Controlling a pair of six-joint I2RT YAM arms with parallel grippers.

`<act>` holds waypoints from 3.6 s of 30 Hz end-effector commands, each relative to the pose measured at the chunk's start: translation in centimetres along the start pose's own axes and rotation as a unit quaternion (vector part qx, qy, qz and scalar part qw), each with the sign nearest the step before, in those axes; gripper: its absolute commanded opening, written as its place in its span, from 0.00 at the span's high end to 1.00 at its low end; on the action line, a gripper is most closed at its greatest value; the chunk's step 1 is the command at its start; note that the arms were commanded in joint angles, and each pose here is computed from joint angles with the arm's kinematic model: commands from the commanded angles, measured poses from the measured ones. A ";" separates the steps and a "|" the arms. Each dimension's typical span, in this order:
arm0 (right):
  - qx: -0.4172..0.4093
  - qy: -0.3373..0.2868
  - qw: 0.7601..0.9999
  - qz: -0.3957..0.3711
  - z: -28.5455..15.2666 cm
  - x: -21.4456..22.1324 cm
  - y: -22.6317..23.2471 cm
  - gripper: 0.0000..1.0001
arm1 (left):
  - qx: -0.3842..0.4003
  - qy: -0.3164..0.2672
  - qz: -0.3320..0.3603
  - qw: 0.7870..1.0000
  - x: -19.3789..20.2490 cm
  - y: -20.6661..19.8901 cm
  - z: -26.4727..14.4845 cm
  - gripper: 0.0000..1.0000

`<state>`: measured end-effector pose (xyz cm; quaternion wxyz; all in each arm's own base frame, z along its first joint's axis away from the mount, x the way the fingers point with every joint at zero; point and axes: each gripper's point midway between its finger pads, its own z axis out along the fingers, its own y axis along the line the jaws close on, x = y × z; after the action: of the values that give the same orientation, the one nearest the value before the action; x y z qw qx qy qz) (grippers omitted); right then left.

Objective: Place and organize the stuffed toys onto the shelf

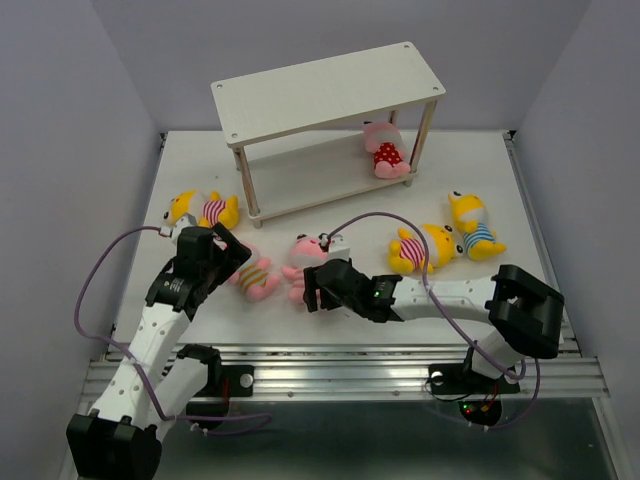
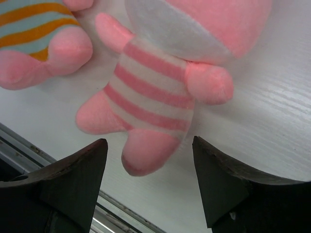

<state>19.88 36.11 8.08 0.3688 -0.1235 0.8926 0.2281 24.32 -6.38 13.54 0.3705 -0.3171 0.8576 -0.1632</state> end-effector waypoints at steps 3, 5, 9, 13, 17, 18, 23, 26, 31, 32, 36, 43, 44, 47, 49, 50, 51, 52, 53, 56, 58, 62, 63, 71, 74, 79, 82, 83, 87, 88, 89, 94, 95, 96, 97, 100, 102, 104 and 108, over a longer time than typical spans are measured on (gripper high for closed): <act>0.016 -0.042 0.999 0.023 0.5 -2.1 1.0 0.45 | 0.002 -0.005 0.003 1.000 -0.1 0.1 0.1 0.01; 0.021 -0.045 0.998 0.026 0.4 -2.3 0.9 0.60 | 0.002 -0.005 0.004 1.000 0.0 0.1 0.1 0.01; 0.032 -0.042 0.998 0.019 0.2 -2.2 0.8 0.77 | 0.002 -0.004 0.006 1.000 0.0 0.1 0.2 0.01; 0.032 -0.046 0.998 0.007 0.0 -2.5 0.8 0.99 | 0.003 -0.003 0.008 1.000 0.0 0.1 0.3 0.01; 0.027 -0.068 0.995 -0.064 -0.9 -4.3 0.9 0.99 | 0.003 -0.005 0.011 1.000 -0.2 0.0 0.3 0.01; 0.023 -0.081 0.993 -0.082 -1.2 -5.2 1.1 0.99 | 0.004 -0.006 0.012 1.000 -0.3 -0.1 0.2 0.01; 0.041 -0.159 0.974 -0.157 -4.2 -9.7 0.3 0.99 | 0.012 -0.012 0.015 1.000 -0.6 -0.4 0.1 0.01; 0.054 -0.174 0.970 -0.161 -4.7 -11.7 -0.8 0.99 | 0.017 -0.013 0.018 1.000 -0.7 -0.7 0.2 0.01; 0.032 -0.193 0.968 -0.156 -5.8 -14.6 -1.0 0.99 | 0.021 -0.014 0.022 0.999 -1.0 -1.2 0.2 0.01; 0.036 -0.195 0.968 -0.156 -5.8 -15.1 -1.3 0.99 | 0.020 -0.016 0.023 0.999 -1.2 -1.2 0.3 0.01; 0.032 -0.224 0.964 -0.137 -5.8 -18.8 -2.6 0.99 | 0.021 -0.015 0.027 0.999 -1.4 -1.5 0.6 0.01; -0.014 -0.247 0.954 -0.171 -3.7 -23.3 -4.6 0.99 | 0.010 -0.016 0.034 0.999 -1.7 -1.5 1.1 0.01; -0.005 -0.248 0.953 -0.173 -3.1 -23.9 -5.7 0.99 | 0.004 -0.015 0.036 0.999 -1.7 -1.4 1.2 0.01; 0.000 -0.252 0.950 -0.182 -1.9 -25.4 -7.9 0.99 | -0.001 -0.013 0.036 0.999 -1.8 -1.4 1.4 0.01; -0.016 -0.245 0.952 -0.183 -1.2 -25.6 -8.2 0.99 | -0.002 -0.012 0.036 0.999 -1.8 -1.3 1.4 0.01; -0.016 -0.241 0.953 -0.184 -0.6 -25.8 -8.8 0.99 | -0.002 -0.013 0.038 0.999 -1.9 -1.4 1.5 0.01; -0.013 -0.239 0.953 -0.186 -0.2 -25.8 -9.2 0.99 | -0.003 -0.014 0.038 0.999 -1.9 -1.4 1.5 0.01; -0.025 -0.237 0.952 -0.192 0.0 -25.8 -9.2 0.99 | -0.003 -0.014 0.038 0.999 -2.0 -1.5 1.4 0.01; -0.032 -0.238 0.952 -0.192 0.2 -26.0 -9.2 0.99 | -0.007 -0.015 0.040 0.999 -2.1 -1.4 1.5 0.01; -0.039 -0.235 0.953 -0.188 0.9 -26.3 -10.1 0.99 | -0.016 -0.019 0.040 0.999 -2.3 -1.1 1.4 0.01; -0.033 -0.234 0.954 -0.184 1.5 -26.6 -10.8 0.99 | -0.021 -0.020 0.040 0.999 -2.3 -0.9 1.3 0.01; -0.040 -0.225 0.956 -0.181 2.7 -26.3 -11.7 0.99 | -0.028 -0.022 0.041 0.999 -2.3 -0.5 1.2 0.01; -0.037 -0.224 0.957 -0.179 2.8 -26.5 -12.2 0.99 | -0.029 -0.023 0.040 0.999 -2.3 -0.4 1.2 0.01; -0.044 -0.227 0.959 -0.165 4.1 -27.2 -13.2 0.97 | -0.033 -0.025 0.040 0.998 -2.3 -0.3 1.2 0.01; -0.044 -0.227 0.959 -0.165 4.4 -27.2 -13.2 0.97 | -0.033 -0.023 0.041 0.998 -2.3 -0.2 1.2 0.01; -0.041 -0.230 0.959 -0.163 4.8 -27.6 -14.1 0.97 | -0.033 -0.025 0.040 0.998 -2.3 -0.2 1.2 0.01; -0.045 -0.227 0.962 -0.148 5.2 -27.4 -14.1 0.96 | -0.035 -0.024 0.041 0.998 -2.3 -0.2 1.2 0.01; -0.040 -0.229 0.962 -0.146 5.3 -27.8 -14.6 0.96 | -0.034 -0.024 0.042 0.998 -2.3 -0.2 1.2 0.01; -0.056 -0.221 0.963 -0.146 5.7 -27.5 -14.6 0.95 | -0.038 -0.028 0.043 0.998 -2.5 -0.1 1.1 0.01; -0.060 -0.219 0.963 -0.146 5.8 -27.3 -14.5 0.95 | -0.039 -0.027 0.043 0.998 -2.5 -0.1 1.2 0.01; -0.067 -0.217 0.962 -0.149 5.9 -27.2 -14.2 0.95 | -0.039 -0.028 0.042 0.998 -2.6 -0.1 1.1 0.01; -0.070 -0.213 0.962 -0.153 6.0 -27.0 -14.2 0.92 | -0.047 -0.032 0.045 0.997 -2.8 0.1 1.1 0.01; -0.070 -0.212 0.963 -0.154 6.1 -26.9 -14.2 0.91 | -0.048 -0.033 0.045 0.997 -2.8 0.1 1.0 0.01; -0.069 -0.212 0.963 -0.154 6.1 -26.9 -14.3 0.91 | -0.050 -0.034 0.045 0.997 -2.9 0.2 1.0 0.01; -0.069 -0.209 0.963 -0.154 6.2 -26.8 -14.3 0.91 | -0.049 -0.034 0.045 0.997 -2.9 0.1 1.0 0.01; -0.069 -0.207 0.964 -0.154 6.5 -26.7 -14.4 0.91 | -0.049 -0.036 0.046 0.997 -3.1 0.0 1.0 0.01; -0.067 -0.206 0.964 -0.151 6.7 -26.8 -14.5 0.91 | -0.050 -0.037 0.047 0.997 -3.1 0.0 1.0 0.01; -0.065 -0.207 0.965 -0.151 6.8 -26.8 -14.5 0.91 | -0.050 -0.037 0.047 0.997 -3.1 0.0 0.9 0.01; -0.060 -0.210 0.965 -0.147 7.0 -27.3 -15.1 0.89 | -0.053 -0.036 0.046 0.997 -3.1 0.1 1.0 0.01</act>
<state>46.98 27.44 14.61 0.5208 -0.2273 0.7878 0.2376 25.90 -4.72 12.79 0.3699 -0.3043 0.8728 -0.0938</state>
